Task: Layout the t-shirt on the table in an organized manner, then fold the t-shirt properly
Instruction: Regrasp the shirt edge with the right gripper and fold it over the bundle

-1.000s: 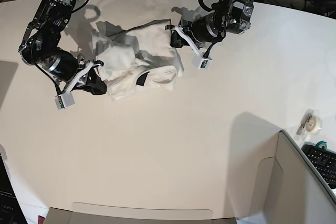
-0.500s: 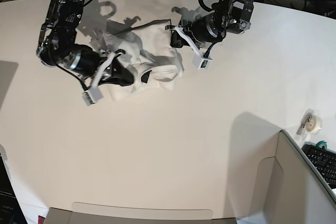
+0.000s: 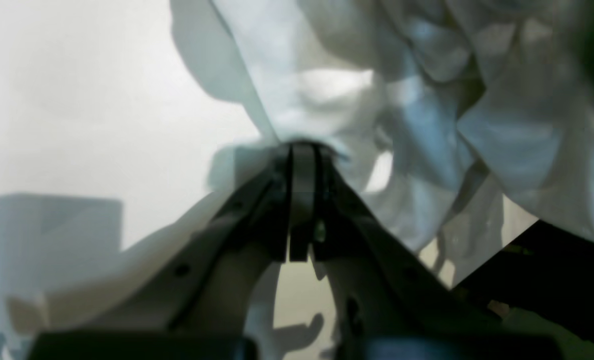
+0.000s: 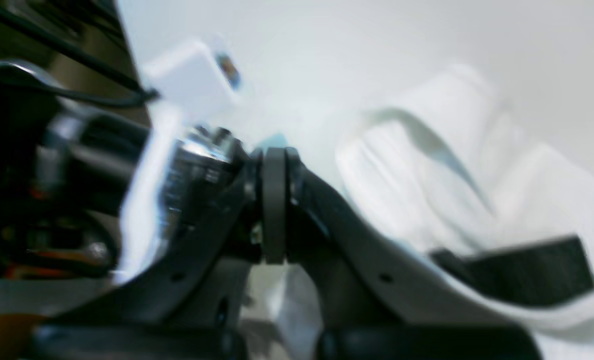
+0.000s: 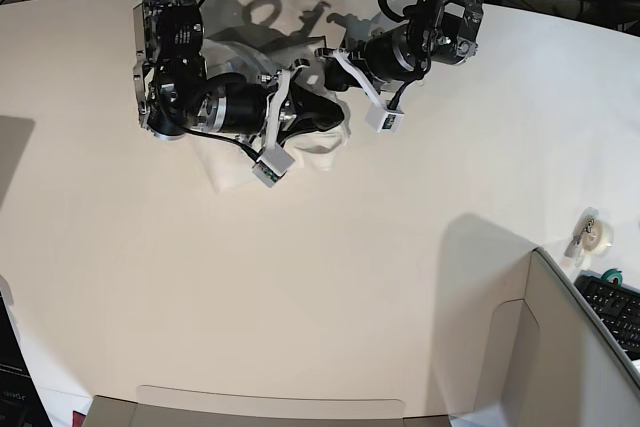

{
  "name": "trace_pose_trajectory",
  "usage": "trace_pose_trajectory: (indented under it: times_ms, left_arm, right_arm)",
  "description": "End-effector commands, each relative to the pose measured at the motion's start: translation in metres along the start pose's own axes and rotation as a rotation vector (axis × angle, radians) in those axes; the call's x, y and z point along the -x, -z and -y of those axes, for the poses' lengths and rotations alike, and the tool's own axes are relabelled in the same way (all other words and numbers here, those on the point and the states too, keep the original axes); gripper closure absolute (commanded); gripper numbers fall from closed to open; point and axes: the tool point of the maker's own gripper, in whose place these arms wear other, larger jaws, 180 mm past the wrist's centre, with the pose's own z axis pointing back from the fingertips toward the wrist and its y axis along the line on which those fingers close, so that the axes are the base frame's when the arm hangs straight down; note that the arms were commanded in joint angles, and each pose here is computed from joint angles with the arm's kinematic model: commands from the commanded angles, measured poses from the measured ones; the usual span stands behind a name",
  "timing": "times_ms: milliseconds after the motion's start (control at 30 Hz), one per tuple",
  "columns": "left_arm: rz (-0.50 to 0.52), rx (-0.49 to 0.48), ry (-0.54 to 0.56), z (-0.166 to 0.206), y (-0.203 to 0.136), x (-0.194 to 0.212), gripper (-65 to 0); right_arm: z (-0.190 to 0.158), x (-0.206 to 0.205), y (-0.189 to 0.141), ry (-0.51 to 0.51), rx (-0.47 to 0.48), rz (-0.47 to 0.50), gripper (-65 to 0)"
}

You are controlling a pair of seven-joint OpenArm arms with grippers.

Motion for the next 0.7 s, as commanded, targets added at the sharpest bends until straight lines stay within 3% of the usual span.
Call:
trace_pose_trajectory:
  times_ms: [0, 67, 167, 300, 567, 667]
  left_arm:
    - [-0.105, -0.126, -0.003, -0.028, 0.000, 0.026, 0.0]
    - [-0.106, -0.125, -0.002, -0.028, 0.000, 0.027, 0.0]
    - [-0.106, -0.121, -0.002, -0.026, 0.001, 0.027, 0.0]
    - [-0.106, -0.121, -0.002, -0.026, 0.001, 0.027, 0.0]
    - [-0.106, -0.119, -0.002, -0.026, 0.001, 0.027, 0.0]
    - [-0.106, -0.121, -0.001, -0.026, 0.001, 0.027, 0.0]
  right_arm:
    - [0.003, -0.026, -0.013, -0.036, 0.004, 0.085, 0.0]
    - [0.022, -0.036, -0.036, -0.001, 0.057, 0.159, 0.0]
    - [0.063, -0.041, -0.084, 0.075, 0.212, 0.272, 0.0]
    - [0.095, -0.033, -0.120, 0.169, 0.320, 0.349, 0.0]
    - [0.120, 0.021, -0.102, 0.287, 0.443, 0.191, 0.0]
    - [0.114, 0.030, -0.085, 0.288, 0.434, 0.143, 0.0]
